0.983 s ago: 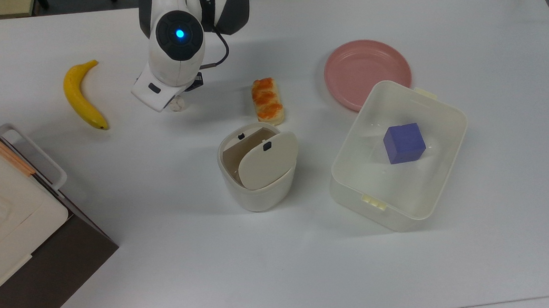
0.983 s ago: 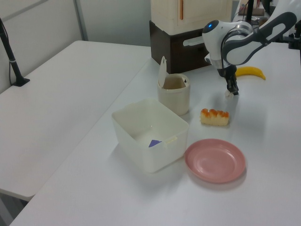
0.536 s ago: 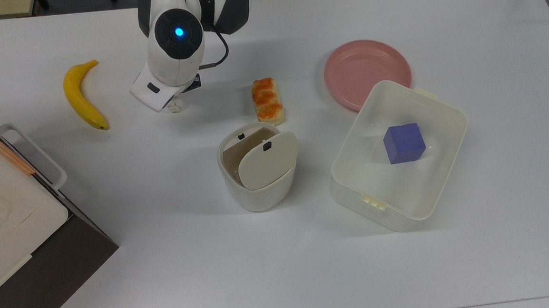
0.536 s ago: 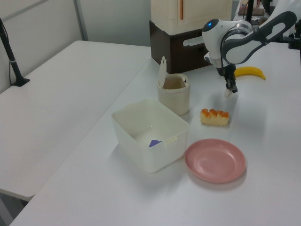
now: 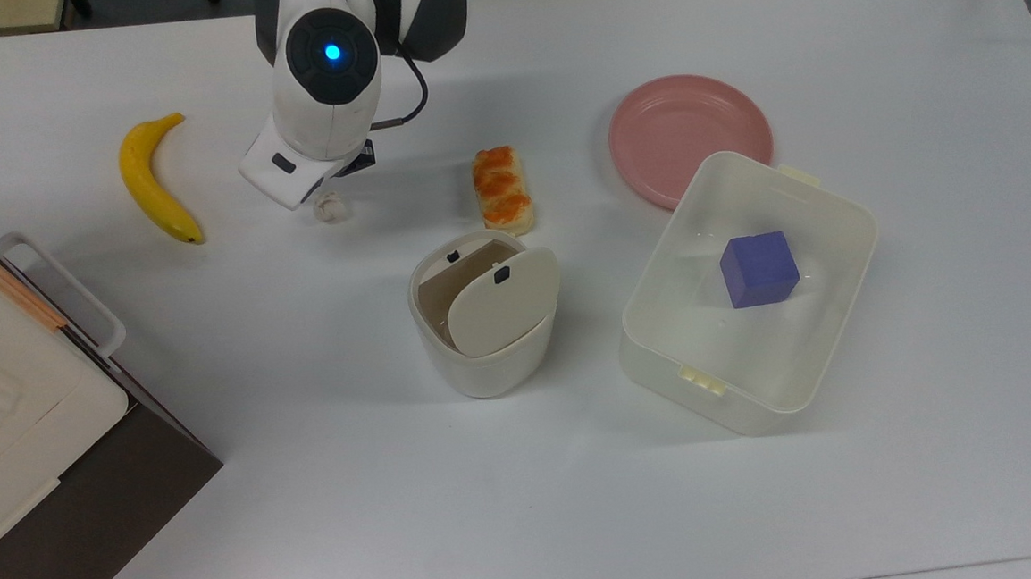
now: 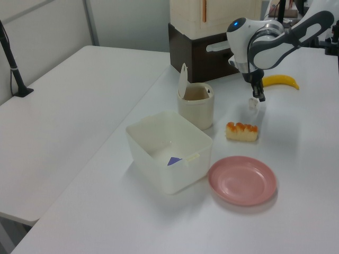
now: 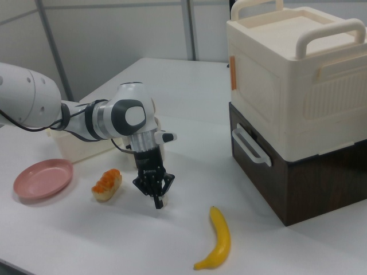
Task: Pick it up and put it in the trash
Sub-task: 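Close the gripper around the white paper ball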
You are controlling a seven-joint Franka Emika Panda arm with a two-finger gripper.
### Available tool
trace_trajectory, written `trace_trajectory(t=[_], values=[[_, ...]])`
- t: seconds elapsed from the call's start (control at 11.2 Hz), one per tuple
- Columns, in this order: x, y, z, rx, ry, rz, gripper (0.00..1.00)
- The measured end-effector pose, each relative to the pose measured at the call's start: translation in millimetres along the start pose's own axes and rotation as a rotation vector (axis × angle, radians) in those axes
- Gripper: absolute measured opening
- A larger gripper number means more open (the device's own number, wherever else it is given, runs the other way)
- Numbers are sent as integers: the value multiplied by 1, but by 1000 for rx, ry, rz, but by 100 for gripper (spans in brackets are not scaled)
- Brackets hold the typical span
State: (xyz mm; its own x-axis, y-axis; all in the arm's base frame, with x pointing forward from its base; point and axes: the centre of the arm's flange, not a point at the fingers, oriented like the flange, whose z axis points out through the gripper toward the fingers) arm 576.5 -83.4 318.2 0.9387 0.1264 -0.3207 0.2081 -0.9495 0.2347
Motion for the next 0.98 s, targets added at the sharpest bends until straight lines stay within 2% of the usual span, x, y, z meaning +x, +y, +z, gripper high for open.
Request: trace_trajectory(t=[0.18,0.36,0.45,0.54,0.63,0.72,0.8,0.98], values=[[0,1,-2,-1,4,2,1],[1,3,-6,-2,12,7,6],[2,5,-9,-4,18,10,14],[2,7,-11,-5,23,12,26],[3,8,-13,-6,27,14,42],[5,9,-16,-8,35,16,64],[8,9,-16,-8,34,15,74],[16,7,-8,-6,23,9,80]])
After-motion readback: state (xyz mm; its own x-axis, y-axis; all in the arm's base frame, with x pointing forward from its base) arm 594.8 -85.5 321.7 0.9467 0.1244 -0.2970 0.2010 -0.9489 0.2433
